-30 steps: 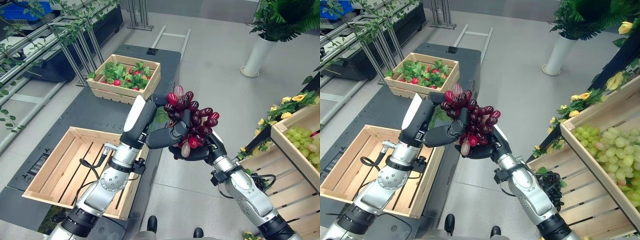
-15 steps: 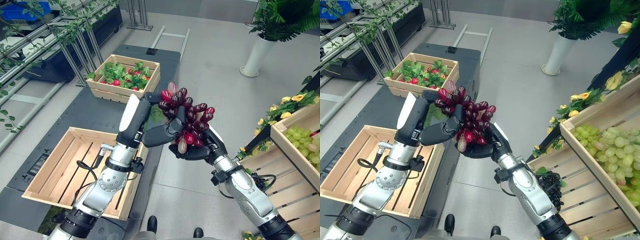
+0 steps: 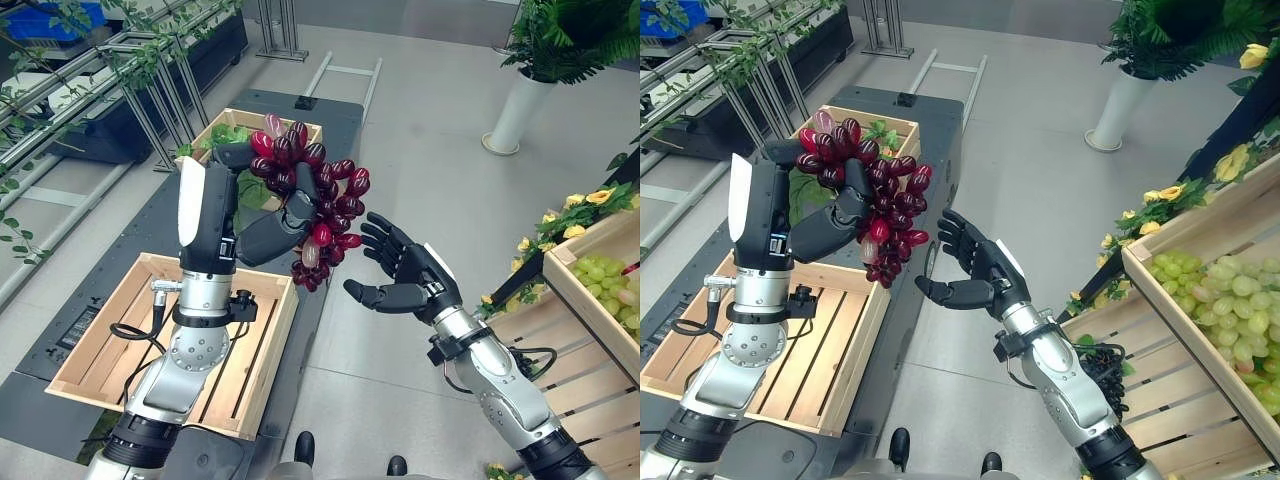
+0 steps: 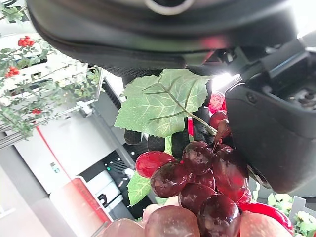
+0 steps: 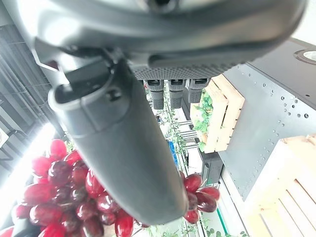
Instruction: Pick up the fruits from the basket on one side to the basket on the other side
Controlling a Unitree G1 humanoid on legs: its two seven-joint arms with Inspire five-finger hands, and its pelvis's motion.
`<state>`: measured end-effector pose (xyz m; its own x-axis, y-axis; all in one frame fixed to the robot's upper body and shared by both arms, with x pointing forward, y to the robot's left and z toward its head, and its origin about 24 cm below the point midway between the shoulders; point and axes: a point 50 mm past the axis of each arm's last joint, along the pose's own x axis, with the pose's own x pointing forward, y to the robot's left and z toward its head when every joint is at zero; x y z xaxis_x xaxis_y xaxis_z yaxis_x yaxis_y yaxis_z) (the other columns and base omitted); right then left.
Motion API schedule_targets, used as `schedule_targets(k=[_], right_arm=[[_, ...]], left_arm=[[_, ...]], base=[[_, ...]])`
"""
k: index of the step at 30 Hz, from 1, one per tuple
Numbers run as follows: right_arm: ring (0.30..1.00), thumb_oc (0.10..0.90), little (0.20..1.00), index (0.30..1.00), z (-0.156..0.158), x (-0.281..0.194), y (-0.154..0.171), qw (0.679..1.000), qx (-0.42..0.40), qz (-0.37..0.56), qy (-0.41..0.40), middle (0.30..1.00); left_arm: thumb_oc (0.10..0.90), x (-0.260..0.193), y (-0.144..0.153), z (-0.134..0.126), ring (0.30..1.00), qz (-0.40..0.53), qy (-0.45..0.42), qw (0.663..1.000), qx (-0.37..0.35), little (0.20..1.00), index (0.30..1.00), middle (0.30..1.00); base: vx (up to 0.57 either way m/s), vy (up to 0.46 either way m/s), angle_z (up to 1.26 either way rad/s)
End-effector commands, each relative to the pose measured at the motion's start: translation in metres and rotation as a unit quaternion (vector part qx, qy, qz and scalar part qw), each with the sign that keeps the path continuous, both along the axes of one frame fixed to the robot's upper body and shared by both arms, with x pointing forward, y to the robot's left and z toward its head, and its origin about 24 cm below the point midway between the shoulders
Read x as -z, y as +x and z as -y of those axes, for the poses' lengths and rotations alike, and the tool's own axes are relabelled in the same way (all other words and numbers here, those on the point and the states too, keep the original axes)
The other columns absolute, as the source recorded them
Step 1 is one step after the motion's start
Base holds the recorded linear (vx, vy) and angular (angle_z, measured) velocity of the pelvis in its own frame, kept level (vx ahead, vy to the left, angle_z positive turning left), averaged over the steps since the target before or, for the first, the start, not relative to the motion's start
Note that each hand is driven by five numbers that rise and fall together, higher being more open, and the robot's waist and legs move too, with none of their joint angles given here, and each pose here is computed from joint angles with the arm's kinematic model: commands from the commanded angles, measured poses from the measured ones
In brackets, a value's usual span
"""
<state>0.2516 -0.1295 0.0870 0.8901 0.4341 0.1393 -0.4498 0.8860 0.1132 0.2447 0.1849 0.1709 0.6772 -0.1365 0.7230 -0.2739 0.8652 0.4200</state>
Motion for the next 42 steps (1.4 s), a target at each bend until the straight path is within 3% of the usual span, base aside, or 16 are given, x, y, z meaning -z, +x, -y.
schedule_targets(k=[1, 15, 22, 30, 42], right_arm=[[0.9, 0.8, 0.9, 0.9, -0.008, -0.041, 0.006, 0.99, -0.023, 0.104, 0.091, 0.9], [0.9, 0.8, 0.9, 0.9, -0.022, -0.056, 0.005, 0.982, -0.05, 0.129, 0.125, 0.9], [0.9, 0.8, 0.9, 0.9, -0.03, -0.053, 0.004, 0.982, -0.064, 0.121, 0.128, 0.9], [0.9, 0.8, 0.9, 0.9, -0.039, -0.053, 0.003, 0.973, -0.125, 0.084, 0.177, 0.9], [0.9, 0.8, 0.9, 0.9, -0.041, -0.046, 0.003, 0.979, -0.104, 0.078, 0.16, 0.9]], left_arm=[[0.4, -0.042, 0.005, 0.004, 0.3, 0.107, -0.041, 0.993, 0.02, 0.3, 0.3, 0.3], [0.4, -0.028, 0.006, 0.016, 0.3, 0.053, -0.082, 0.992, 0.074, 0.3, 0.3, 0.3], [0.4, -0.023, 0.003, 0.031, 0.3, 0.026, -0.096, 0.985, 0.141, 0.3, 0.3, 0.3], [0.4, -0.018, 0.002, 0.041, 0.3, 0.003, -0.092, 0.978, 0.185, 0.3, 0.3, 0.3], [0.4, -0.016, -0.001, 0.051, 0.3, -0.016, -0.098, 0.967, 0.235, 0.3, 0.3, 0.3]], base=[[0.0, 0.0, 0.0], [0.0, 0.0, 0.0], [0.0, 0.0, 0.0], [0.0, 0.0, 0.0], [0.0, 0.0, 0.0]])
